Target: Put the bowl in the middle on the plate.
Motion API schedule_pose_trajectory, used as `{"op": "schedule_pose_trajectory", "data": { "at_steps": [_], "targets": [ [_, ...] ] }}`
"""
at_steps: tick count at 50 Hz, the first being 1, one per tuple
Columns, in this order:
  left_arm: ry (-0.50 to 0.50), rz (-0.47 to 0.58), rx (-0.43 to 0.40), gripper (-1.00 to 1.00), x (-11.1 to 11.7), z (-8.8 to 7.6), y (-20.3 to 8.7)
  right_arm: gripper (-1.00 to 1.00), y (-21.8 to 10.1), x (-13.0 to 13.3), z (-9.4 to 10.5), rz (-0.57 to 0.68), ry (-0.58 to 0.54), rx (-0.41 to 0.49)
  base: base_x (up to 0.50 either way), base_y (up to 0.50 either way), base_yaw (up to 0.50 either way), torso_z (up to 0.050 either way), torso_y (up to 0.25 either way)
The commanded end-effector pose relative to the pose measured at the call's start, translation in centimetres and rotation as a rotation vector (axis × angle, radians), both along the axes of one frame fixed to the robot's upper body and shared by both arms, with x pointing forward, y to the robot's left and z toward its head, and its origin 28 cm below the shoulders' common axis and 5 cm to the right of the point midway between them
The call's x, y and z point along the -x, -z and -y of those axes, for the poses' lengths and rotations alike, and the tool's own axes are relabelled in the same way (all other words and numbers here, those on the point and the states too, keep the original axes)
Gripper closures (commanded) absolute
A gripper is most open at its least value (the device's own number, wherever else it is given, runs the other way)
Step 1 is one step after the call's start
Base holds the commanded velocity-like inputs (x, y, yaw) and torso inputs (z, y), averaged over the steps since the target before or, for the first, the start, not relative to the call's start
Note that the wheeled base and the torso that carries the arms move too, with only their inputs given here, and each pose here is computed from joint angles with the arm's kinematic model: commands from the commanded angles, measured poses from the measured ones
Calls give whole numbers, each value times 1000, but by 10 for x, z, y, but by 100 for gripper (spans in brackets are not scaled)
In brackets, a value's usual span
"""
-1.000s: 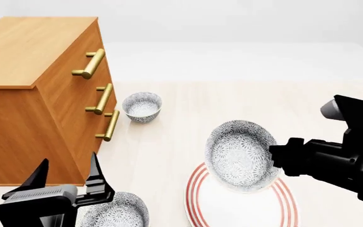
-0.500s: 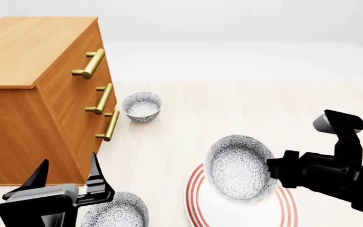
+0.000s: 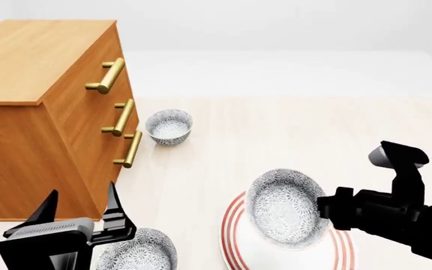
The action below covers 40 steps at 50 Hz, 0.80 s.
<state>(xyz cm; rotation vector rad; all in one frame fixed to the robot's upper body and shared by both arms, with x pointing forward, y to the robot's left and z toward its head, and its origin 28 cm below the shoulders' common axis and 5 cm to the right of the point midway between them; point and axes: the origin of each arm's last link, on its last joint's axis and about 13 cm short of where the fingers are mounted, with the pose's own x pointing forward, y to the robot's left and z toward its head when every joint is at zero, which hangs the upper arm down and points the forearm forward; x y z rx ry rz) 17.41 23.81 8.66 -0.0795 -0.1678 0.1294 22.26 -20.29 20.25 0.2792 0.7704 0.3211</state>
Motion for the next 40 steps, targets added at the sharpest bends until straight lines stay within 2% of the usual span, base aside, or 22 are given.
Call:
{"op": "schedule_pose_trajectory", "data": {
  "at_steps": [1,19,40],
  "targets": [
    [-2,-2,0,-100,0,0,0,100,3,-5,-1,18,-3,-12,0,0,0,0,0],
    [-1,-4,2,-100,0,0,0,100,13,-12,9,10,55,-30,0,0,0,0,0],
    [0,-6,1,-100,0,1,0,100,28,-11,8,-20,46,-44,0,0,0,0,1]
  ]
}}
